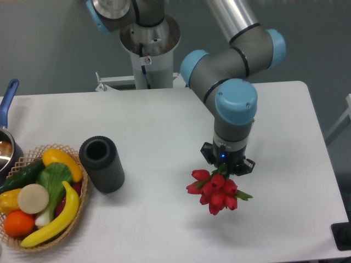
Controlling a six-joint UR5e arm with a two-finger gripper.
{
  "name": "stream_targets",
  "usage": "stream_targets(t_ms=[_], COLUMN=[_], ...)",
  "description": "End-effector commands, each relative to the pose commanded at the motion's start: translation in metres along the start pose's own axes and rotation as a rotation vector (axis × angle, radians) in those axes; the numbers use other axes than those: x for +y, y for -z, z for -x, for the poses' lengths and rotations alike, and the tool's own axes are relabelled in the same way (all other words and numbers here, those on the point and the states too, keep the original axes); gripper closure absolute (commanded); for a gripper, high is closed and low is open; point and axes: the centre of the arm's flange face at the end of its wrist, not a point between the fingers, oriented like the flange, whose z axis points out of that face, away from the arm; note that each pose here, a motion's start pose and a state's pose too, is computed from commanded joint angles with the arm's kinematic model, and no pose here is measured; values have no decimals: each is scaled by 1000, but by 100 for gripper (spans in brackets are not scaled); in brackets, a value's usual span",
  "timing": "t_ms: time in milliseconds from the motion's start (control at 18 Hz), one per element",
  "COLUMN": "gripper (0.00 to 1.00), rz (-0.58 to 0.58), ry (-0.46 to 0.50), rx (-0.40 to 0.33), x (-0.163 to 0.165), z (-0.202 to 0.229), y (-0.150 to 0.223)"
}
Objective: Place the flowers on the table
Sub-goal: 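Lower the held red tulip bunch toward the table surface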
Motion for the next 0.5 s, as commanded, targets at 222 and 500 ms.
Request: stream_targets(t_ms=[222, 500], gripper=[91, 81], rz=[1, 15], ry=[0, -17], rx=[5, 40], x=[-1, -1], z=[-1, -16], y=[-2, -21])
